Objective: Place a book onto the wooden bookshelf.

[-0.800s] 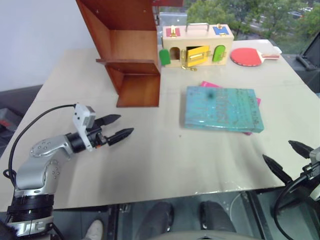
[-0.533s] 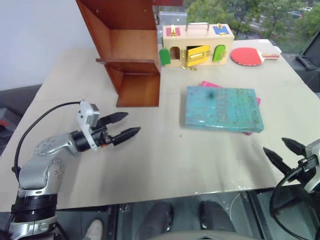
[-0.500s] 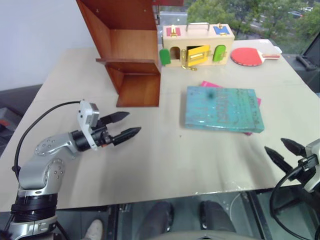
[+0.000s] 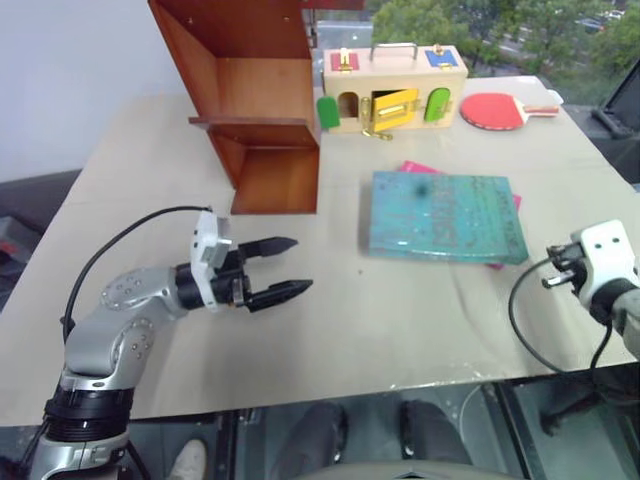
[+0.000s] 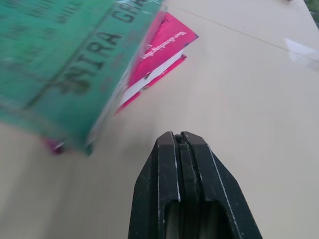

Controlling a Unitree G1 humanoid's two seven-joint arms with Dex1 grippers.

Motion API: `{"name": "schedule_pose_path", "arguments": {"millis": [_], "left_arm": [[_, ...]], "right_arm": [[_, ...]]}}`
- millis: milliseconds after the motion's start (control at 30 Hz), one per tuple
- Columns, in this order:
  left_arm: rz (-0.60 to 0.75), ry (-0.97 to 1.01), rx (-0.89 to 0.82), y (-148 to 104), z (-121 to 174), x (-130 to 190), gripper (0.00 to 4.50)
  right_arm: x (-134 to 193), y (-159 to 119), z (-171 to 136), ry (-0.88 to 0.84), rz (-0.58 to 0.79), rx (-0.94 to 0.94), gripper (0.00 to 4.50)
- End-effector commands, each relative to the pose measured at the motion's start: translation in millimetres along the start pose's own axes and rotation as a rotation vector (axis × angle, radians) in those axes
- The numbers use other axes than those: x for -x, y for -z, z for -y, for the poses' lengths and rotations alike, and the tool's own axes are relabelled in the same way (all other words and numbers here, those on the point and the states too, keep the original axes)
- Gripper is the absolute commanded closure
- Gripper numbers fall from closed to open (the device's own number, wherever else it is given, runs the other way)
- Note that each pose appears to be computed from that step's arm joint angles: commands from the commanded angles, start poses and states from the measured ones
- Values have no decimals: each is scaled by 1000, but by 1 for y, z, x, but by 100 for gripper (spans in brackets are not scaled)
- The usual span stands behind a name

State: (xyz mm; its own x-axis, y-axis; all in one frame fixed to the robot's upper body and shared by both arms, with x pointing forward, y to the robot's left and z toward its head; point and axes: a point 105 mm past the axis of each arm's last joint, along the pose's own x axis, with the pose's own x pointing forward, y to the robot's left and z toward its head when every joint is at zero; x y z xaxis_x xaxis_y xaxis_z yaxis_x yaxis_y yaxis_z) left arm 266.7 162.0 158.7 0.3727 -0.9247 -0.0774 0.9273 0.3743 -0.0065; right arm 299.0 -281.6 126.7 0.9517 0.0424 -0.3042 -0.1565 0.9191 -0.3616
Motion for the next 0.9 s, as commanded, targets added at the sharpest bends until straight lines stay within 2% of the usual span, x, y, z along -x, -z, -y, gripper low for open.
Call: {"name": "schedule_pose_path", "arguments": {"millis": [33, 467, 800, 900], "left_arm": [[24, 17, -44, -10, 6, -3, 0], [22, -9, 18, 0, 8, -11, 0], [18, -40, 71, 9, 7, -22, 0], [28, -85, 141, 13, 4, -30, 0]], "right_arm": [[-2, -9, -2, -16, 38, 31, 442], [7, -29, -41, -123, 126, -25, 442], [5, -34, -55, -139, 140, -52, 442], [8, -34, -52, -113, 149, -61, 442]]}}
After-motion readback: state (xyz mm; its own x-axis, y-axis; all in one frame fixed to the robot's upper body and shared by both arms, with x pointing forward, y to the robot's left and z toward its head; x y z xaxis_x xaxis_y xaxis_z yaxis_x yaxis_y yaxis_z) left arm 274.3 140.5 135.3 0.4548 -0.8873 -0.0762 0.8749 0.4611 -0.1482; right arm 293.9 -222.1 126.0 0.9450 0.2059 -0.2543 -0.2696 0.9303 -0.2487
